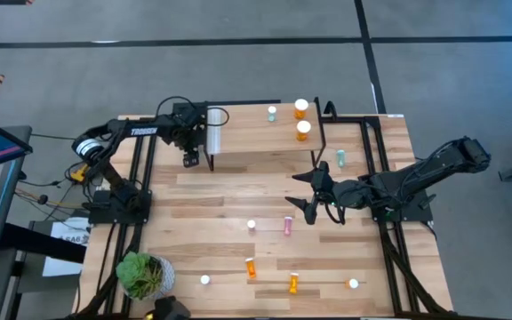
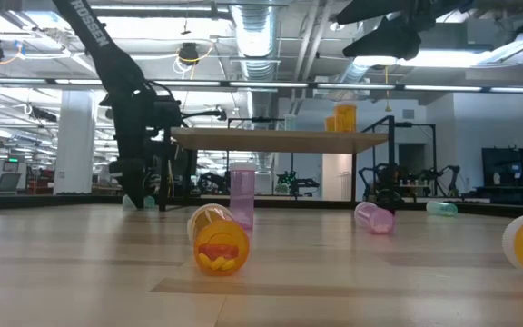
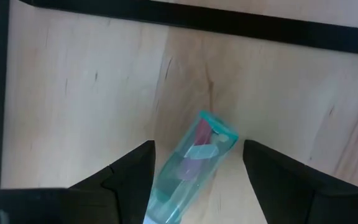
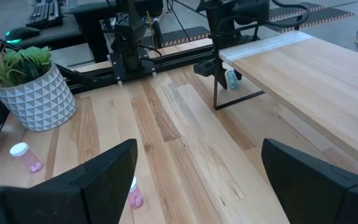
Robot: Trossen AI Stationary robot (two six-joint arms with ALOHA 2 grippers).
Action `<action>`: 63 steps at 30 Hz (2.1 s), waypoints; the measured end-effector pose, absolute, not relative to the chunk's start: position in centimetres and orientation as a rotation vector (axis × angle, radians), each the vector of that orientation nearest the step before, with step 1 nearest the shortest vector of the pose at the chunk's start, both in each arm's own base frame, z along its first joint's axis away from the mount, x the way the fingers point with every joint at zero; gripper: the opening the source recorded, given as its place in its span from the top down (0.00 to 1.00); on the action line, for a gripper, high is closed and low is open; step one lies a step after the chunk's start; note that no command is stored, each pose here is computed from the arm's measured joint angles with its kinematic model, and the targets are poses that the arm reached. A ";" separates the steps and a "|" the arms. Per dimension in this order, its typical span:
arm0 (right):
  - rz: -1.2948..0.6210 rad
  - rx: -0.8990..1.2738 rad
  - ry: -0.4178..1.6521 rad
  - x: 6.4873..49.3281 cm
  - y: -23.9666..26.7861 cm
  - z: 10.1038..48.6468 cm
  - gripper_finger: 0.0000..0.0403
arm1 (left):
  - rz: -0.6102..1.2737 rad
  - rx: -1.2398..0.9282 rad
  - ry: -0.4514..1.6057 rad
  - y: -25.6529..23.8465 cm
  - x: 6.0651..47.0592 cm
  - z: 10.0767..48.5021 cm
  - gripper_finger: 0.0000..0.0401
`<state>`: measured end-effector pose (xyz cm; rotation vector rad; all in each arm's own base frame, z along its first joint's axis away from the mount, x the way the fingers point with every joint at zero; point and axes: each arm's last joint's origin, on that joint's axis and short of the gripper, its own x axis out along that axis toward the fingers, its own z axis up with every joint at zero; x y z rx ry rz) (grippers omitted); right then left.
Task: Pick and place medicine bottles onto shelf by color
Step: Put the left small blue pill bottle on the shelf aligned with the other small blue pill bottle
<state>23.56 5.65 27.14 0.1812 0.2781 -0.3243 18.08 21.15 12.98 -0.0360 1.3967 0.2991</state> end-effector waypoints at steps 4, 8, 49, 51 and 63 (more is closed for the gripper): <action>-0.324 0.182 0.278 23.6 5.7 27.1 0.10 | 0.315 -0.050 1.410 21.1 18.0 13.0 0.42; -0.325 0.183 0.277 23.6 5.7 27.1 0.10 | 0.341 -0.080 1.417 21.1 17.9 13.0 0.47; -0.324 0.181 0.277 23.6 5.7 27.2 0.10 | 0.543 -0.346 1.645 21.5 17.5 16.7 0.81; -0.324 0.182 0.277 23.6 5.7 27.2 0.10 | 0.542 -0.348 1.643 21.5 17.5 16.7 0.81; -0.324 0.178 0.277 23.6 5.7 27.2 0.10 | 0.584 -0.321 1.557 21.0 16.9 19.1 0.80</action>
